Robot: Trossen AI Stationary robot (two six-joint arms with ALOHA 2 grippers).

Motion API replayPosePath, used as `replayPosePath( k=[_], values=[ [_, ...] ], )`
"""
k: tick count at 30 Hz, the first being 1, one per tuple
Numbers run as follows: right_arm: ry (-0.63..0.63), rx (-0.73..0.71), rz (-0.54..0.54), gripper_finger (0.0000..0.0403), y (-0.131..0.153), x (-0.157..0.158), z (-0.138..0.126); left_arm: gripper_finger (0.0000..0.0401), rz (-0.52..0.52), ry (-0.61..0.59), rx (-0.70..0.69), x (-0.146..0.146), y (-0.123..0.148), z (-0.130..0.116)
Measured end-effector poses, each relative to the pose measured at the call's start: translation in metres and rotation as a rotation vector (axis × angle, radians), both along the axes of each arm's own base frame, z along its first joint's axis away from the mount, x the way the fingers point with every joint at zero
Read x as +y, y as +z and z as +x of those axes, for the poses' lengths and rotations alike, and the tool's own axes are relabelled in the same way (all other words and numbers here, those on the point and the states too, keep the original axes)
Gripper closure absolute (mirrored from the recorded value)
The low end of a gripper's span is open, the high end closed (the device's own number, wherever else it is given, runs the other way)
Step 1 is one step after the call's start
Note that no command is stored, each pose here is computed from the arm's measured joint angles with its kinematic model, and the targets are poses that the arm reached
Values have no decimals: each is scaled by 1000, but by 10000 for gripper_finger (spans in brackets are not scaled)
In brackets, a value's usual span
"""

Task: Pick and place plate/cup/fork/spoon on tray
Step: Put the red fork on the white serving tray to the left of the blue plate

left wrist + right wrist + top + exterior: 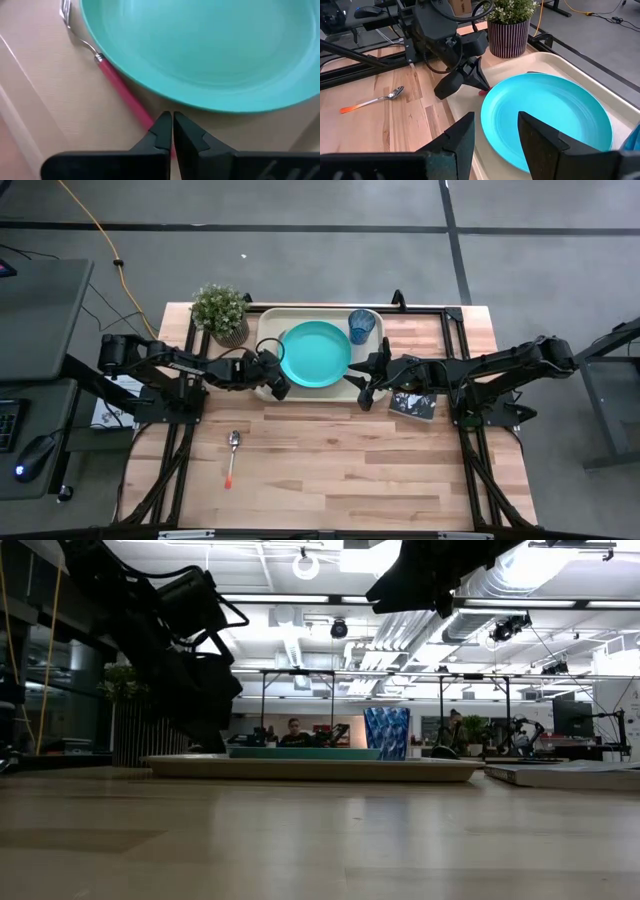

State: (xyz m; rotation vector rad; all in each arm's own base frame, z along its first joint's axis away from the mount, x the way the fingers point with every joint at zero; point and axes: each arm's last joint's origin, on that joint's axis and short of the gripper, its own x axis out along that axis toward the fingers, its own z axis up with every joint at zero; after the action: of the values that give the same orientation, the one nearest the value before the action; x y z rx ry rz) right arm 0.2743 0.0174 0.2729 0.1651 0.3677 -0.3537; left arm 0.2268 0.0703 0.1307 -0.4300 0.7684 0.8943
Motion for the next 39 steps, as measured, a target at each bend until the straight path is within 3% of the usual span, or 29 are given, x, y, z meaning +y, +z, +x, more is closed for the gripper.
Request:
replayPosePath(
  k=[9, 17, 31, 39],
  values=[
    [0, 5, -1, 261, 0, 0, 0, 401, 1, 8, 20, 4, -7, -8],
    [0, 6, -1, 261, 0, 0, 0, 401, 41, -50, 2, 4, -11, -10],
    [0, 16, -2, 261, -1, 0, -1, 401, 117, -37, 51, 5, -10, -11],
    [-1, 15, 0, 261, -1, 0, -1, 395, 160, -94, 139, -20, 0, 0]
  ],
)
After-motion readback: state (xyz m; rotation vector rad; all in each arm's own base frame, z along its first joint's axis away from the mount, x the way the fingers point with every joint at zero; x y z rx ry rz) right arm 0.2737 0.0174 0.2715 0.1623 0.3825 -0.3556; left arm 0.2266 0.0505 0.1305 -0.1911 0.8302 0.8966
